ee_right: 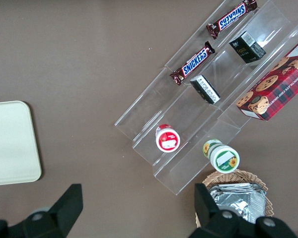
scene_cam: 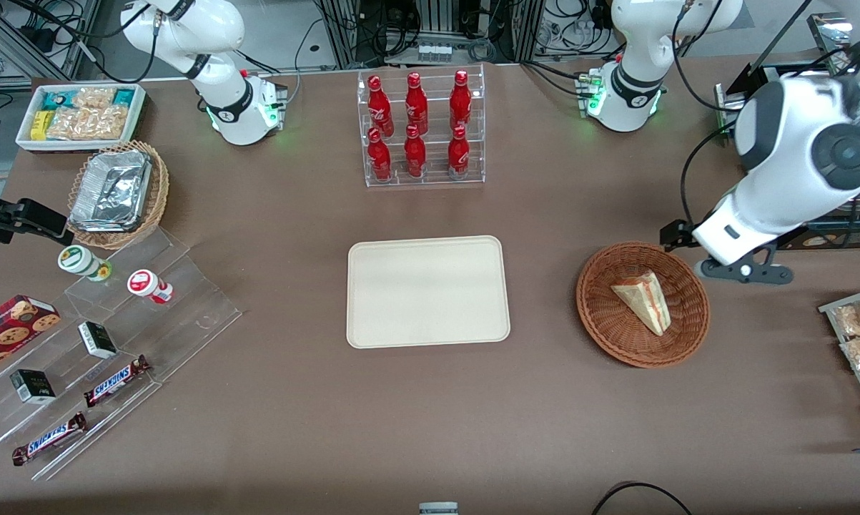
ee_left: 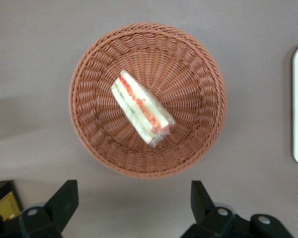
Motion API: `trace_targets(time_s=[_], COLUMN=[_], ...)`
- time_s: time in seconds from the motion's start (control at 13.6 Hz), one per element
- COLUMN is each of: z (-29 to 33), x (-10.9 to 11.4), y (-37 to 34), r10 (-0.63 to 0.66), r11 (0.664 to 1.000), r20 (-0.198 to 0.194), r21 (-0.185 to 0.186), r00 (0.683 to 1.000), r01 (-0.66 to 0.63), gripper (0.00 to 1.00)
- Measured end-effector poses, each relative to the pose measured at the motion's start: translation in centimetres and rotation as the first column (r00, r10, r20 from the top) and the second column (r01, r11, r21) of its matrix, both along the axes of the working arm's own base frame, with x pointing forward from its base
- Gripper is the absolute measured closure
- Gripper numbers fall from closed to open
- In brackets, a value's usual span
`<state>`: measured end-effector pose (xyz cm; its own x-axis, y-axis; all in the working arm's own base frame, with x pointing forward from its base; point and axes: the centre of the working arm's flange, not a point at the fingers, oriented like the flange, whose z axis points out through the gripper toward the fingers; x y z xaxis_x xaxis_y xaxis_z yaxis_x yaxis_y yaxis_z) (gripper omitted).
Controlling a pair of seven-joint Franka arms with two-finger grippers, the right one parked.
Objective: Place sandwich from basket to tray
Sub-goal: 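Move the left gripper over the wicker basket toward the sandwich, then lower the left gripper onto the wrapped sandwich and close on it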
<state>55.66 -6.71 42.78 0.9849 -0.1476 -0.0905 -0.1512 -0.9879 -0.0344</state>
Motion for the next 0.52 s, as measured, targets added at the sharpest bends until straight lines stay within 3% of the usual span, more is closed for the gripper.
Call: trace_targets(time_s=[0.22, 0.37, 0.52], z=[-4.4, -5.9, -6.7], x=[0.1, 0.2, 0.5], y=[0.1, 0.0, -0.1], r10=[0.01, 0.077, 0.176], r11=[1.0, 0.997, 0.984], r20=[0.01, 0.004, 0.023], r21=[-0.006, -0.001, 0.0], r00=[1.0, 0.997, 0.984], r01=[-0.01, -0.077, -0.176], gripper=[0.0, 0.0, 0.0])
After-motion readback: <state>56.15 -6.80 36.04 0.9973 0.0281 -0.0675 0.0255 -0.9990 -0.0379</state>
